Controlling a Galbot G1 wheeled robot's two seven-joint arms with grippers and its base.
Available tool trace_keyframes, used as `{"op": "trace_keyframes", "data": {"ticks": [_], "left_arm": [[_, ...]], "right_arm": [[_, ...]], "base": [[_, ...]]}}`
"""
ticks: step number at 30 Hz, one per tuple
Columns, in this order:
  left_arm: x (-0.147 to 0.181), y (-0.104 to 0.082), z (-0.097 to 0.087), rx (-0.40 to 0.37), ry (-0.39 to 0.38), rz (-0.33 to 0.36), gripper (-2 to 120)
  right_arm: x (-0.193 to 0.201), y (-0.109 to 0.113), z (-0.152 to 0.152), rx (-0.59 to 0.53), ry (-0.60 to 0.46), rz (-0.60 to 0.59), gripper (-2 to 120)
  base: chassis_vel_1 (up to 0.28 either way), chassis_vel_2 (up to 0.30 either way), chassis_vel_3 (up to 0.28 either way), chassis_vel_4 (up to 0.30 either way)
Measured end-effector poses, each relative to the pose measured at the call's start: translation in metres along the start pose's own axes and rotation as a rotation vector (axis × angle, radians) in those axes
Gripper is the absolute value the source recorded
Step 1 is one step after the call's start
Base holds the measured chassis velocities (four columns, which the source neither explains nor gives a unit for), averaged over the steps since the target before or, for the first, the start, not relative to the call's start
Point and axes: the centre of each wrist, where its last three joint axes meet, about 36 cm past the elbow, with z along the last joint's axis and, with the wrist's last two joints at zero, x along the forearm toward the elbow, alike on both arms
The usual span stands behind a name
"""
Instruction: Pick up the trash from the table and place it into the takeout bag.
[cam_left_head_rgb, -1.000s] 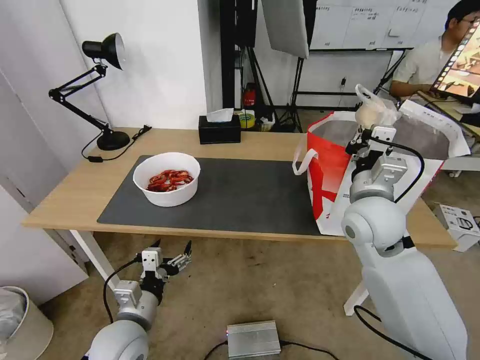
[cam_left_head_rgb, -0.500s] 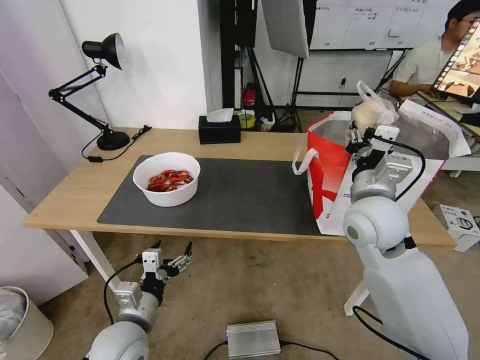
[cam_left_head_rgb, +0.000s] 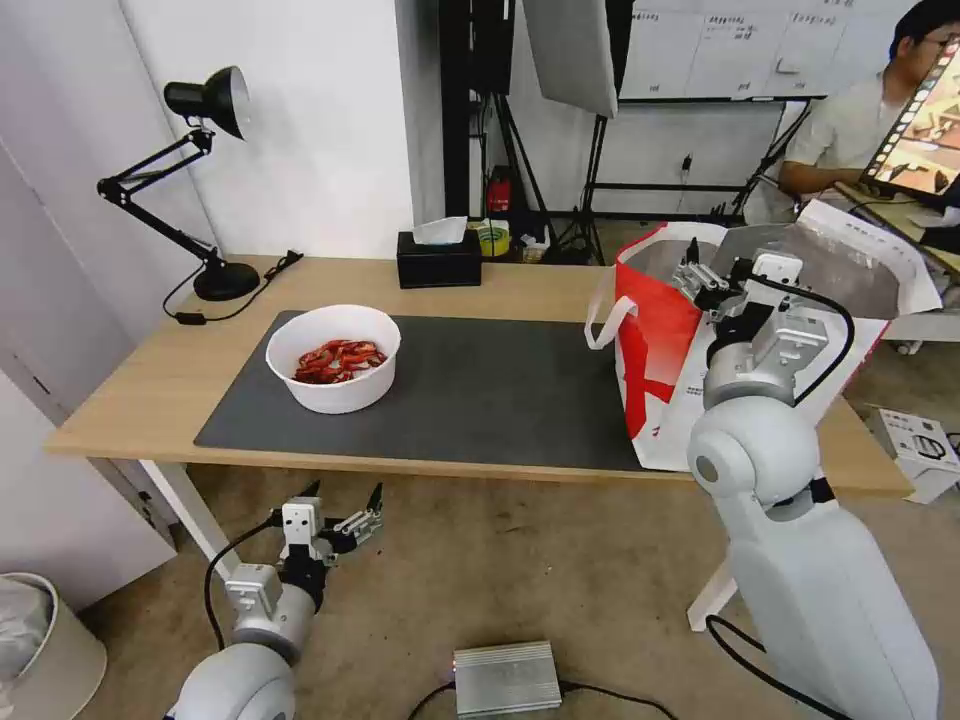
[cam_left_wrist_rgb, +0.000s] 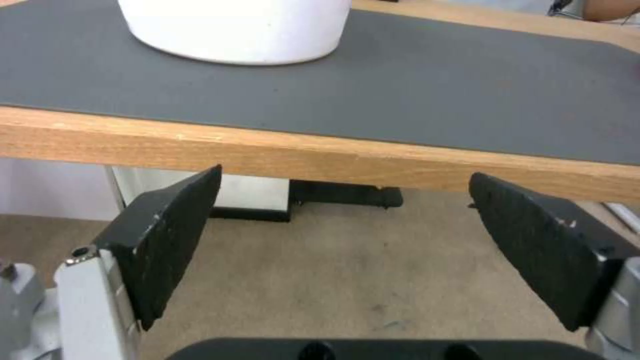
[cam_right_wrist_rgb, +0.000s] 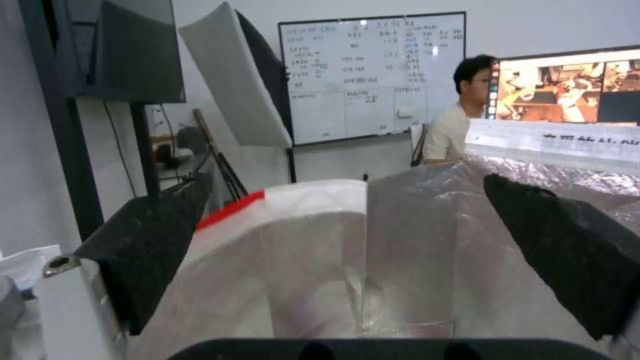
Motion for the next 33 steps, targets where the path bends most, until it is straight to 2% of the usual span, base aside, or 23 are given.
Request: {"op": "trace_keyframes", "data": {"ticks": [17,20,21,23,24,25,26,28,29,32,33], "left_arm": [[-0.001,0.001,-0.003,-0.002,-0.008,0.000,100],[-0.002,0.002,-0.003,-0.003,-0.008,0.001,100],[-0.002,0.002,-0.003,-0.003,-0.008,0.001,100],[-0.002,0.002,-0.004,-0.003,-0.008,0.001,100],[-0.002,0.002,-0.004,-0.003,-0.008,0.001,100],[-0.002,0.002,-0.004,-0.003,-0.008,0.001,100],[-0.002,0.002,-0.004,-0.003,-0.008,0.000,100],[-0.002,0.002,-0.004,-0.003,-0.009,0.000,100],[-0.002,0.002,-0.004,-0.003,-0.009,0.000,100],[-0.002,0.003,-0.004,-0.005,-0.009,-0.001,100],[-0.002,0.003,-0.004,-0.005,-0.009,-0.001,100]], "right_arm": [[-0.002,-0.001,-0.003,-0.005,-0.017,-0.022,100],[-0.001,-0.001,-0.004,-0.037,-0.073,-0.125,100],[-0.001,-0.001,-0.004,-0.037,-0.073,-0.125,100],[0.003,0.000,-0.005,-0.075,-0.102,-0.234,100],[0.003,0.000,-0.005,-0.075,-0.102,-0.234,100],[0.006,0.001,-0.006,-0.096,-0.106,-0.294,100],[0.008,0.001,-0.006,-0.106,-0.106,-0.330,100],[0.018,-0.002,-0.008,-0.136,-0.088,-0.473,100],[0.018,-0.002,-0.008,-0.136,-0.088,-0.473,100],[0.030,-0.009,-0.006,-0.120,-0.029,-0.610,100],[0.030,-0.009,-0.006,-0.120,-0.029,-0.610,100]], "base": [[0.000,0.000,0.000,0.000],[0.000,0.000,0.000,0.000],[0.000,0.000,0.000,0.000],[0.000,0.000,0.000,0.000],[0.000,0.000,0.000,0.000],[0.000,0.000,0.000,0.000],[0.000,0.000,0.000,0.000],[0.000,0.000,0.000,0.000],[0.000,0.000,0.000,0.000],[0.000,0.000,0.000,0.000],[0.000,0.000,0.000,0.000]]}}
